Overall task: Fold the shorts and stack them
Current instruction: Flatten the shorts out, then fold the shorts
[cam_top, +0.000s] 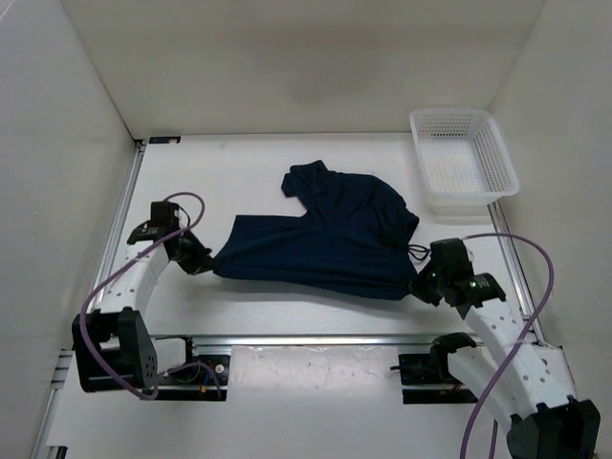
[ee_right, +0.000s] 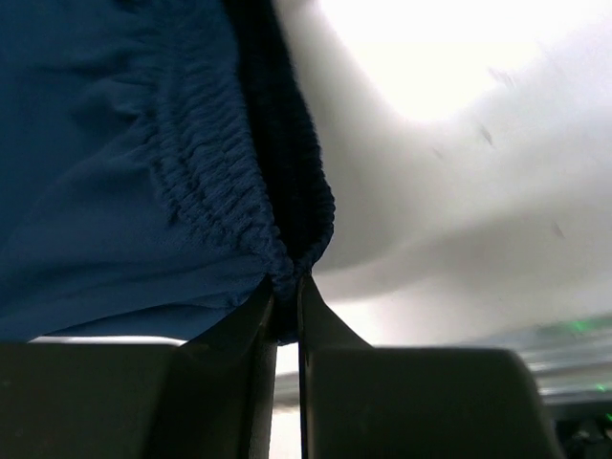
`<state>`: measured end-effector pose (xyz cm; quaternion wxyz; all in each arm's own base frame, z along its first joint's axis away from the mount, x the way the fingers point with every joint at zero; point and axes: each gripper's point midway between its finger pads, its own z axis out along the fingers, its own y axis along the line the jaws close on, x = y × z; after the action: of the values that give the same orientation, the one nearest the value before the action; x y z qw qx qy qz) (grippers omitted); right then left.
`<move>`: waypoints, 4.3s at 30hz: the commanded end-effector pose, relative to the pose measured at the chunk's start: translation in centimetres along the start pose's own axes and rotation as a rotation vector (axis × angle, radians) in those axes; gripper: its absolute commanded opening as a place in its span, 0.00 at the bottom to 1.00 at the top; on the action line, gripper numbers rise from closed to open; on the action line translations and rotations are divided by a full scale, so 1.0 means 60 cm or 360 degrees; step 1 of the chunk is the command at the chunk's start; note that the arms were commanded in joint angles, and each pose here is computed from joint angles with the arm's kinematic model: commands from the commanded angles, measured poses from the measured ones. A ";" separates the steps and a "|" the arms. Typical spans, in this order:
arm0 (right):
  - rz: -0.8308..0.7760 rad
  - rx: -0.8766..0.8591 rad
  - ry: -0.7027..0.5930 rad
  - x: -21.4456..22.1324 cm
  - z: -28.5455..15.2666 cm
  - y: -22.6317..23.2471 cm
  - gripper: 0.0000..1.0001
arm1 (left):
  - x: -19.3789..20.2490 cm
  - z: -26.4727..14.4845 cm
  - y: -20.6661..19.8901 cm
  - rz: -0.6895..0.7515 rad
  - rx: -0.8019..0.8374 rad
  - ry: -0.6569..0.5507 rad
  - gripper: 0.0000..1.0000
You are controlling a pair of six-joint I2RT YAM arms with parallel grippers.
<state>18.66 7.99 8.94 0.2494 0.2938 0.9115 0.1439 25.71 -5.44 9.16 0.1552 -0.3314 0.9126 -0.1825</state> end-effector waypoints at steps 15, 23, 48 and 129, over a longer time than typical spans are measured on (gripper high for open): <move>-0.0021 0.0101 -0.0185 -0.106 -0.010 0.065 0.26 | -0.111 -0.070 -0.233 0.0643 0.0077 -0.0284 0.10; 0.0049 0.0273 -0.0195 -0.224 0.064 0.100 0.49 | -0.113 0.056 -0.395 0.0947 0.0029 -0.0074 0.62; -0.0212 0.0572 -0.0033 -0.282 0.243 0.081 0.10 | -0.087 0.330 -0.472 0.0976 0.0139 0.0048 0.59; -0.0790 0.0462 0.0018 -0.254 0.187 0.136 0.67 | -0.336 0.100 -0.435 0.0755 0.0188 -0.0422 0.10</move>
<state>38.63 6.62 6.22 0.2043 0.1309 0.9695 -0.0342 56.59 -12.17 16.97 0.3097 -0.1304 0.9312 -0.1413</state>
